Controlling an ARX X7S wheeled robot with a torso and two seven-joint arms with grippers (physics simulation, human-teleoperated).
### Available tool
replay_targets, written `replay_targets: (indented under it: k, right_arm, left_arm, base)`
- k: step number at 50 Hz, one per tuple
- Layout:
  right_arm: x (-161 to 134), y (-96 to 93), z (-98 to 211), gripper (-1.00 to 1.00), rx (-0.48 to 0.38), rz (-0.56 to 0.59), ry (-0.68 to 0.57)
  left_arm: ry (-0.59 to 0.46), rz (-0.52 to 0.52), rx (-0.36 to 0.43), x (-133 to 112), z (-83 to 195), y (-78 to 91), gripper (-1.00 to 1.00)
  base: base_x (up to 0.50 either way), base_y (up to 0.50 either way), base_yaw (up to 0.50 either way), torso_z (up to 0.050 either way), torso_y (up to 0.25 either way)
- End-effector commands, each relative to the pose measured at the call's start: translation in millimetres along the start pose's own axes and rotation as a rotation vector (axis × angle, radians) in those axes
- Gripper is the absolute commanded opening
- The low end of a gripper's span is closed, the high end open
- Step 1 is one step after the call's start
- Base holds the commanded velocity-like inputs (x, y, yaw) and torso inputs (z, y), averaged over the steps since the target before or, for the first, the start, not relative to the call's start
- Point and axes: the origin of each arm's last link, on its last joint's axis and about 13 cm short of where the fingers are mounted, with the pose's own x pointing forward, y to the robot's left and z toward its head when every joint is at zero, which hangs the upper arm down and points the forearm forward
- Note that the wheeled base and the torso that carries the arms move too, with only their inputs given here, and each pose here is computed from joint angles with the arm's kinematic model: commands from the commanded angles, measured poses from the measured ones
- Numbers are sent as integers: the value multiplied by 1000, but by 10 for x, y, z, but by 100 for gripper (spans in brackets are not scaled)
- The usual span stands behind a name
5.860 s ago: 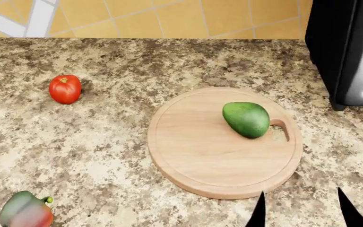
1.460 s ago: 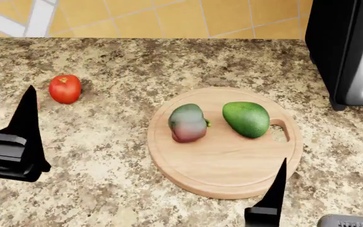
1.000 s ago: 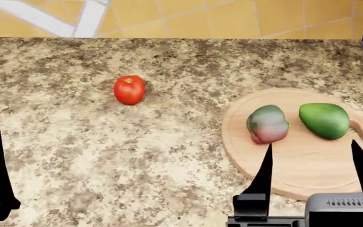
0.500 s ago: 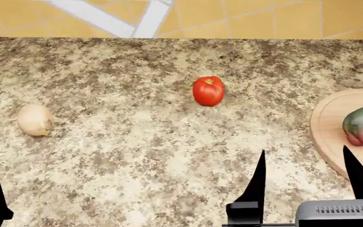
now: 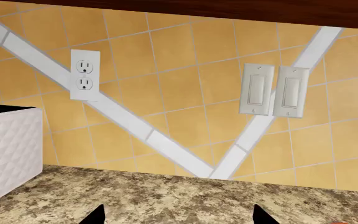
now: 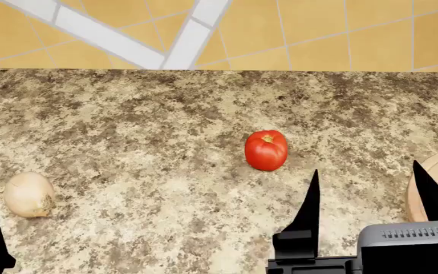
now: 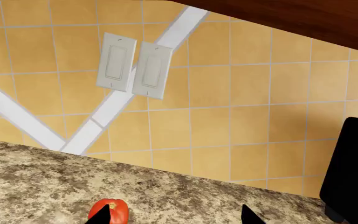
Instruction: Place the avocado, onion, tomato and bell pepper on the cutting board.
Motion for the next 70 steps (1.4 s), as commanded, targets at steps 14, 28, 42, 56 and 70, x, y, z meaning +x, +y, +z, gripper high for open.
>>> replay_targets:
  k: [14,28,42,56,70]
  right_arm:
    - [183,-67,425,100,53,221,108]
    - [772,164,522,100,26,355,197]
    - [1229,231,278,100,-18,300,289]
    - [1456,452,-107,100,-6,328,376]
    - [1517,626,-358,100,-8,345,422]
  left_arm:
    - [0,7,-10,-29,-8,-22,100]
    - [3,12,-11,-42,-21,6,100]
    - [2,11,-17,-59,3,13,100]
    - [13,10,-20,-78,-22,52,100]
    - [23,8,-25,-159,-3,46,100]
  base:
    - [107,0,0,0,1]
    - [0,0,0,0,0]
    - [0,0,0,0,0]
    - [0,0,0,0,0]
    - [0,0,0,0,0]
